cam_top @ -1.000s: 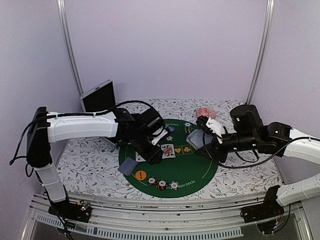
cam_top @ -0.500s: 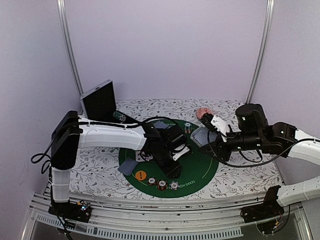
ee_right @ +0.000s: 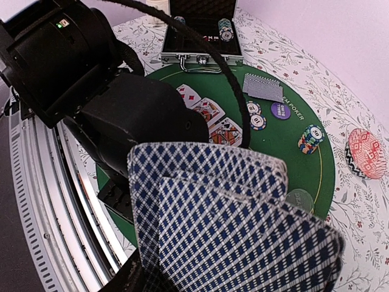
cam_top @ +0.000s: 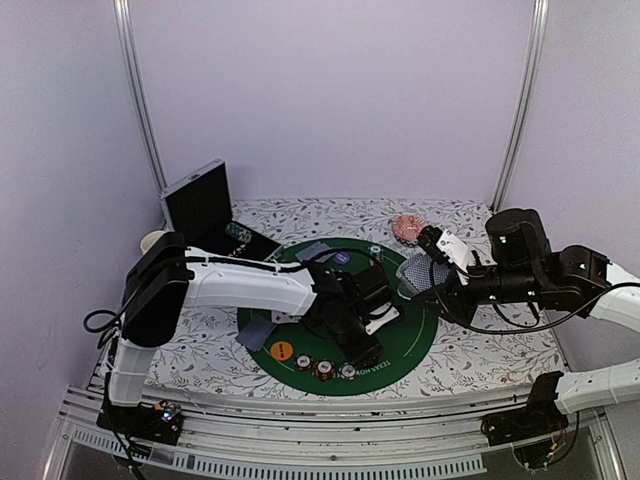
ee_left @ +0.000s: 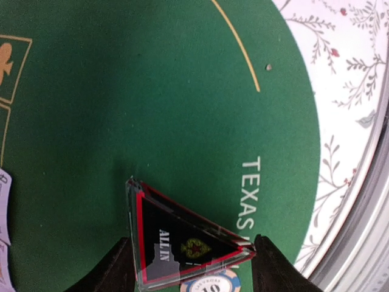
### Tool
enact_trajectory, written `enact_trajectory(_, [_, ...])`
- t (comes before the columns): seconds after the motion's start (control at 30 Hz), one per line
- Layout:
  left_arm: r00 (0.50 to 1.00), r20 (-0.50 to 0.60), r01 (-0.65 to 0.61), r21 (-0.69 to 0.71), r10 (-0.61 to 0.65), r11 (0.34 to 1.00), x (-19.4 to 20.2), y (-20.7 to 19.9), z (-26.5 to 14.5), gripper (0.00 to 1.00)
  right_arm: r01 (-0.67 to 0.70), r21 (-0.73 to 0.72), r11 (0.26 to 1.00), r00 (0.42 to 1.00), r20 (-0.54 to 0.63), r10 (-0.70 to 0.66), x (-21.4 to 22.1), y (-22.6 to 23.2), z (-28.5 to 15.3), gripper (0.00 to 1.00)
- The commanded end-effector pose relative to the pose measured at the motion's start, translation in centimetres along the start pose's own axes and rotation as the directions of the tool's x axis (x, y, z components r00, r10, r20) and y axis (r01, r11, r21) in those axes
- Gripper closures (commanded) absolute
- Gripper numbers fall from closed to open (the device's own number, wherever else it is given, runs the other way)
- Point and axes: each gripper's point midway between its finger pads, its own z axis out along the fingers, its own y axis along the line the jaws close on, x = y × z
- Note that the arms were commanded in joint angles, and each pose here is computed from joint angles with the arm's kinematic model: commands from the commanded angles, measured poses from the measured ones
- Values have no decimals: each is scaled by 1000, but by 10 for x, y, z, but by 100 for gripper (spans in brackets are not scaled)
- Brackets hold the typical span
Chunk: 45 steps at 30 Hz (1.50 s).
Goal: Distribute texas hold em gaming equipment
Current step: Place the all-in button in the big blind area.
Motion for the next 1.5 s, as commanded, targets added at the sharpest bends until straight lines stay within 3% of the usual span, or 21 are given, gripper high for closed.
enact_trajectory(0.0, [998,53,-39,8,39,999,-19,-8,7,46,-21,30,999,1000,22,21,-9,-6,-10,52])
enact_trajectory(0.2, [997,38,-67,4,67,998,-15,-12,14,34,-26,32,999,999,22,25,-8,-6,-11,52])
enact_trajectory(0.33, [994,60,-91,11,90,996,-19,-17,5,5,-28,32,999,999,18,28,-9,-7,-12,52])
enact_trajectory(0.37, [993,73,-98,13,97,995,-21,-18,-1,2,-29,32,999,999,19,29,-9,-7,-12,52])
enact_trajectory(0.7, [953,263,-143,-53,152,988,-22,-7,-75,2,-19,12,1000,1000,7,19,-10,-4,-9,52])
enact_trajectory(0.9, [933,354,-41,-62,60,997,-15,25,-116,2,-1,-14,1000,1000,-7,1,-11,1,-3,52])
enact_trajectory(1.07, [851,510,81,103,-122,991,-34,42,-175,3,10,-71,997,1000,-13,-11,-16,10,7,52])
enact_trajectory(1.23, [761,616,53,255,-204,966,-52,29,-223,14,23,-156,988,1000,18,-20,-29,24,20,52])
enact_trajectory(1.47, [753,591,40,398,-290,916,-56,16,-231,10,60,-206,977,998,11,-60,-38,37,39,52])
